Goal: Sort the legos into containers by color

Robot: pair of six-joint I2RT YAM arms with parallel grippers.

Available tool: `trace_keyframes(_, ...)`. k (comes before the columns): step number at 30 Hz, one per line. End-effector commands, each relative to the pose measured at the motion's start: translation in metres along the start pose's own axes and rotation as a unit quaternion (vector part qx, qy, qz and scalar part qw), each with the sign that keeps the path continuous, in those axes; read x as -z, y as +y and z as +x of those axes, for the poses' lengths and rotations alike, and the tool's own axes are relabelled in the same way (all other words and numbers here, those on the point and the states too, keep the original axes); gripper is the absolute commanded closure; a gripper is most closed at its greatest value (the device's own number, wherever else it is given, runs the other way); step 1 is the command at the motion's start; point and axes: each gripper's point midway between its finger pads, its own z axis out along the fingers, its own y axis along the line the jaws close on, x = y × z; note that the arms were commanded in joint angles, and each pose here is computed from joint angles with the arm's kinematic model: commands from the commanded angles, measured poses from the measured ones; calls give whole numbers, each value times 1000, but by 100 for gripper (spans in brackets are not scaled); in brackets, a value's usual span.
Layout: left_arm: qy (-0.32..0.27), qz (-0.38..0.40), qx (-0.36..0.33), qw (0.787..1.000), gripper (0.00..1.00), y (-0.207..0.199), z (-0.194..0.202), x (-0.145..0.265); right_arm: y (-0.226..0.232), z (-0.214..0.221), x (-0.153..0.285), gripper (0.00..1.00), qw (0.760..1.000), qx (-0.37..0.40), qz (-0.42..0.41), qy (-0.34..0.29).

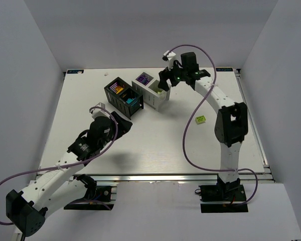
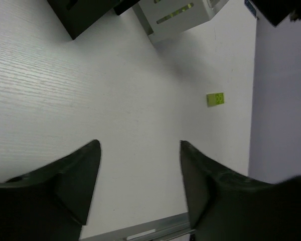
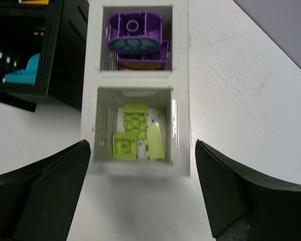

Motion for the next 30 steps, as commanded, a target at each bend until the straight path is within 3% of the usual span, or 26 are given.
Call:
trace_keyframes(1,-7,38,4,999,33,-20,-7,0,-11,-35,67,15,998,36,11,-44)
trace_keyframes(2,-7,42,5,999,39,-21,-6,-1,-10,-34,80,18,999,32,13,-42)
trace_keyframes(3,-3,44,5,999,61,-20,-4,-2,-9,-20,87,22,1000,15,10,-21)
trace_keyframes(5,-2,45,4,999,80,-19,-2,-4,-16,6,106,43,1000,-2,20,7)
trace_keyframes(7,4,44,3,999,92,-18,0,-5,-21,40,124,65,998,-23,33,49)
trace_keyframes(9,7,38,-3,999,92,-16,2,-7,-25,63,137,72,995,-36,48,78)
trace_keyframes(12,8,26,-9,1000,71,-14,2,-11,-31,108,155,59,983,-57,88,148)
trace_keyframes(13,7,24,-10,1000,61,-15,1,-12,-32,120,160,47,979,-64,100,167)
trace_keyframes(14,7,20,-10,1000,43,-13,1,-13,-34,142,167,43,968,-79,124,203)
trace_keyframes(17,8,15,-11,1000,30,-12,2,-17,-39,173,177,29,949,-101,164,250)
trace_keyframes(19,9,13,-11,1000,28,-11,3,-18,-39,197,178,21,935,-121,179,281)
trace_keyframes(20,10,12,-10,1000,28,-11,4,-18,-36,203,178,11,931,-127,173,294)
trace_keyframes(27,7,6,-6,1000,27,-5,5,-16,-44,214,169,11,930,-110,164,309)
trace_keyframes(30,5,7,0,1000,27,-2,6,-14,-40,222,162,11,925,-139,155,318)
